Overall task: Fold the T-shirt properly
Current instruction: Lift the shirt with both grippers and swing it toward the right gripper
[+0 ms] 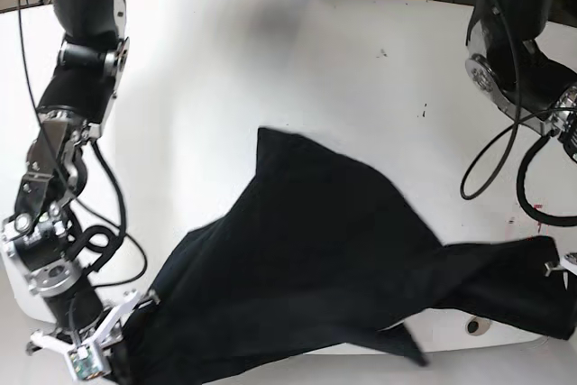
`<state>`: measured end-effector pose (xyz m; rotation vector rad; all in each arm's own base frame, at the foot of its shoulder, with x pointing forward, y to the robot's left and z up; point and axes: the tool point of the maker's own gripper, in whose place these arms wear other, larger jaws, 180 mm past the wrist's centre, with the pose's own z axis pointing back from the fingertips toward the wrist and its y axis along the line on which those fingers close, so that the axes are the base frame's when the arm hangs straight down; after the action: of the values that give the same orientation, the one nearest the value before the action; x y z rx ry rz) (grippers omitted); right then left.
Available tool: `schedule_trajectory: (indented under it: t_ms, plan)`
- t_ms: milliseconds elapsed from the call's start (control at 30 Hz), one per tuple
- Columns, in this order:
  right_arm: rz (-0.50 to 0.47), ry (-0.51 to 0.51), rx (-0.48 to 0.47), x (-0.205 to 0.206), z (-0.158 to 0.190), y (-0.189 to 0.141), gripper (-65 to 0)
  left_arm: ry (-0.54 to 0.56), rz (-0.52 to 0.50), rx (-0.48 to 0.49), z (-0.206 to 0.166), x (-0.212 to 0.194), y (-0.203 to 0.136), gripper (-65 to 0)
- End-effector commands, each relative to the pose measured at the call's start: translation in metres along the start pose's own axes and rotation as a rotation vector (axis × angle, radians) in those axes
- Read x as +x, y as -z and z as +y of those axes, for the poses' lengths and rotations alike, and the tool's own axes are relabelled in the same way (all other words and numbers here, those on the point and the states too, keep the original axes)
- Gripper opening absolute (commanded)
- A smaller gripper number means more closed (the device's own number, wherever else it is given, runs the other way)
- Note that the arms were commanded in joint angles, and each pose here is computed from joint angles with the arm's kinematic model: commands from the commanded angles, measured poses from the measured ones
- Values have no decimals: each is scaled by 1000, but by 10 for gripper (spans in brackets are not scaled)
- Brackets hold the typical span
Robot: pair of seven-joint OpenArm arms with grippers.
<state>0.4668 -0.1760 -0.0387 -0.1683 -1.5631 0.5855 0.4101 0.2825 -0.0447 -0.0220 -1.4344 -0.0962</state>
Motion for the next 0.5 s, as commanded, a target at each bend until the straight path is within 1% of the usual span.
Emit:
schedule_trajectory:
  t_ms: [0, 100, 233, 367, 467]
  plan:
    - [-130, -40, -14, 50, -19, -2, -644, 25, -137, -7, -1, 49, -7, -640]
    - [-164, -62, -25, 73, -34, -1, -644, 39, -194, 0, 1, 75, -12, -640]
    - [-191, -78, -27, 88, -40, -3, -644, 64, -211, -15, -7, 89, -11, -640]
    - [-198, -66, -11, 87, -37, -4, -644, 69, -204, -20, -10, 87, -10, -640]
    - [-168, -50, 4, 71, -30, -2, -644, 60, -171, -21, -9, 73, -7, -640]
